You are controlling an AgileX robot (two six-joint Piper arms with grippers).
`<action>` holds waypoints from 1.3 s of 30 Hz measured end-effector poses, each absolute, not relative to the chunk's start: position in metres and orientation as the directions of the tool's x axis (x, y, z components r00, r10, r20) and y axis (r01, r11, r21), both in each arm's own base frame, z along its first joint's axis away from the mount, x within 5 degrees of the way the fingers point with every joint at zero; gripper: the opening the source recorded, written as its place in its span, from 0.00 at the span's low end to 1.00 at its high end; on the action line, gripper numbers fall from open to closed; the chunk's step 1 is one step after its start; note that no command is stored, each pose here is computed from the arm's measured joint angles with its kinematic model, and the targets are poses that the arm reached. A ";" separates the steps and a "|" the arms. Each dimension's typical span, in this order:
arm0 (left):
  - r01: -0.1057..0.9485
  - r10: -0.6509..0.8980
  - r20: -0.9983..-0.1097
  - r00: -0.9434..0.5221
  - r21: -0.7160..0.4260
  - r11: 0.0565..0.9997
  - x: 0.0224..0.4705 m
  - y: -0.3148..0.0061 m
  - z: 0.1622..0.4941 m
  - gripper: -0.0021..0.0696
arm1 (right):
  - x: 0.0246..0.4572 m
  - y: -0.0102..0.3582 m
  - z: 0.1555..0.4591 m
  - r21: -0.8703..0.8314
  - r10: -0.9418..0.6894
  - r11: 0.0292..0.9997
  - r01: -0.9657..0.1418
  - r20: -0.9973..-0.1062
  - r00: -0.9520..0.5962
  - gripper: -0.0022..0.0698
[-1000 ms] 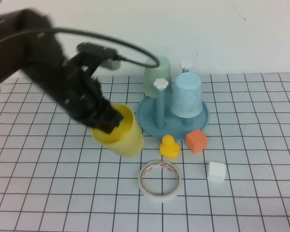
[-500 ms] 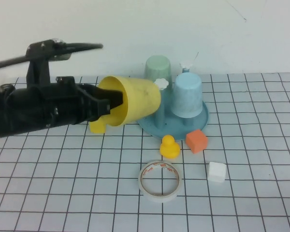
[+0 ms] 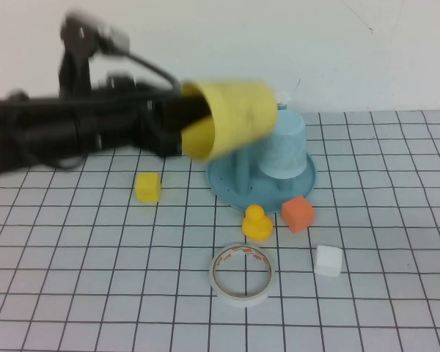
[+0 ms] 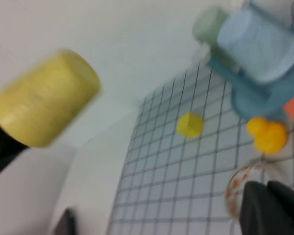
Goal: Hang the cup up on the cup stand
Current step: Adjust the cup with two arms
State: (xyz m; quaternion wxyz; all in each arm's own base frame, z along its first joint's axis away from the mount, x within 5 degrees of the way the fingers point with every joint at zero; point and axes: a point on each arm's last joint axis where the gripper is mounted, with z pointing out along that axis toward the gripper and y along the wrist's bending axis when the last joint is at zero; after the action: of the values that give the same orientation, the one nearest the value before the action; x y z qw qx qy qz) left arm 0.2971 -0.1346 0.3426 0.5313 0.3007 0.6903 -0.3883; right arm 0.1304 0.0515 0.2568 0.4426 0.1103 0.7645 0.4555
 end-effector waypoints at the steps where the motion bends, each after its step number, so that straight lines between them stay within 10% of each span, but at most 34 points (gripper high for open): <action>1: 0.840 0.004 -0.978 -0.207 -0.176 0.514 0.299 -0.135 0.353 0.04 | 0.139 0.053 0.256 0.821 0.574 0.530 -0.212 -0.532 -0.623 0.03; 13: 0.825 0.119 -0.967 0.223 0.253 0.506 0.304 -0.136 0.409 0.04 | 0.208 0.076 0.257 0.991 0.405 0.133 0.030 -0.027 -0.914 0.03; 25: 0.733 0.245 -0.929 0.277 0.370 0.571 0.313 -0.129 0.403 0.04 | 0.252 0.110 0.322 0.974 0.377 0.168 -0.150 -0.204 -0.903 0.09; 35: 0.713 0.320 -0.888 0.331 0.458 0.531 0.313 -0.129 0.400 0.04 | 0.308 0.124 0.335 0.996 0.397 0.085 -0.011 -0.044 -0.917 0.81; 39: 0.686 0.354 -0.866 0.354 0.498 0.531 0.314 -0.128 0.400 0.04 | 0.319 0.150 0.332 0.996 0.355 0.070 0.046 0.019 -0.935 0.89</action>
State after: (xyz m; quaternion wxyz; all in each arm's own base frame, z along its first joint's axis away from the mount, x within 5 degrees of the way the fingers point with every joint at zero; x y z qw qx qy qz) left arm 0.3144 -0.1279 0.4001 0.6764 0.4686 0.5548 -0.1226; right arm 0.3186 0.1501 0.3322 0.1155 0.1389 0.7222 0.6677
